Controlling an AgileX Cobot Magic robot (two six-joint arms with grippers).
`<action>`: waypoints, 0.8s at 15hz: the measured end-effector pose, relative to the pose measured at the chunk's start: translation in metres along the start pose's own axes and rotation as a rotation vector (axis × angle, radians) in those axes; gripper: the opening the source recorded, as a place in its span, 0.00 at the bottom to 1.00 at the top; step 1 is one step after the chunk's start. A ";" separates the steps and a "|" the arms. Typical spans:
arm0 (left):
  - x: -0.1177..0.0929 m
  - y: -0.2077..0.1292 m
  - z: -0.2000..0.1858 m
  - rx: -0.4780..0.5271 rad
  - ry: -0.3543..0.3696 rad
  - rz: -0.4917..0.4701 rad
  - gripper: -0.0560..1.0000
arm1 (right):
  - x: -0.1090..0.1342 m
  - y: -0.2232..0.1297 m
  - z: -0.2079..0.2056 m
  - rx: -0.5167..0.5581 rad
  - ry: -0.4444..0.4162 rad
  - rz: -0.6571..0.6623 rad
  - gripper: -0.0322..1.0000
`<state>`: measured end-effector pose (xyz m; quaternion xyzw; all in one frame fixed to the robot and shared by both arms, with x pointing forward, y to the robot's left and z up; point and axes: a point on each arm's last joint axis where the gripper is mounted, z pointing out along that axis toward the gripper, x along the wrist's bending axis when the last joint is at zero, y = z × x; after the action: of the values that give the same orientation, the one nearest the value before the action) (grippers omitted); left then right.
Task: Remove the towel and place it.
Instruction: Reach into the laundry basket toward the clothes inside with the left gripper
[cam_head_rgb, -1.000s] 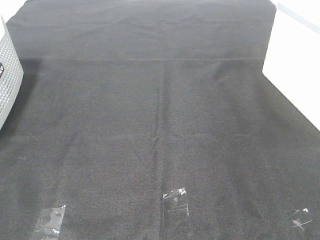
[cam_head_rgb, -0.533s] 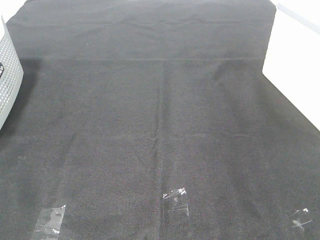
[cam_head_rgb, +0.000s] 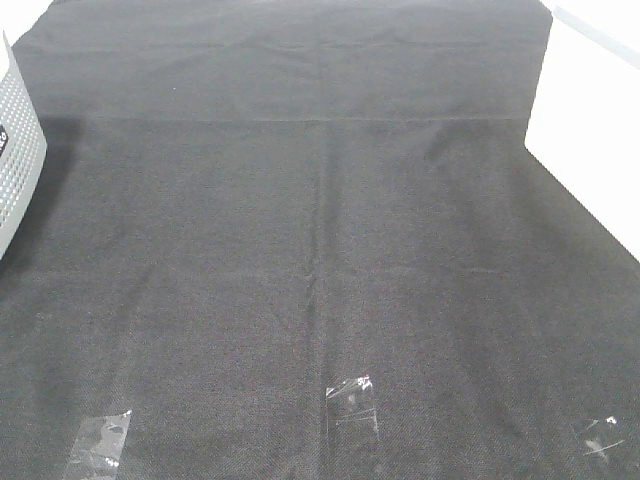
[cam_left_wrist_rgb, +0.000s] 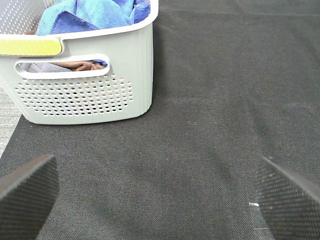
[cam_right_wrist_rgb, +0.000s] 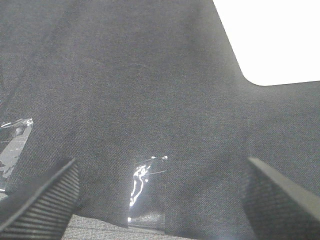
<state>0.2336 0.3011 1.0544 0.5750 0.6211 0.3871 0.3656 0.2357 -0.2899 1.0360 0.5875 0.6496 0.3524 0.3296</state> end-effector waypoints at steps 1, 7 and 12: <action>0.000 0.000 0.000 0.000 0.000 0.000 0.99 | 0.000 0.000 0.000 0.000 0.000 0.000 0.83; 0.000 0.000 0.000 0.000 0.000 0.000 0.99 | 0.000 0.000 0.000 0.000 0.000 0.000 0.83; 0.000 0.020 -0.004 0.135 -0.016 0.250 0.99 | 0.000 0.000 0.000 0.000 0.000 0.000 0.83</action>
<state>0.2388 0.3014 1.0744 0.6742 0.5666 0.3823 0.2798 0.2357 -0.2899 1.0360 0.5875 0.6496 0.3524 0.3296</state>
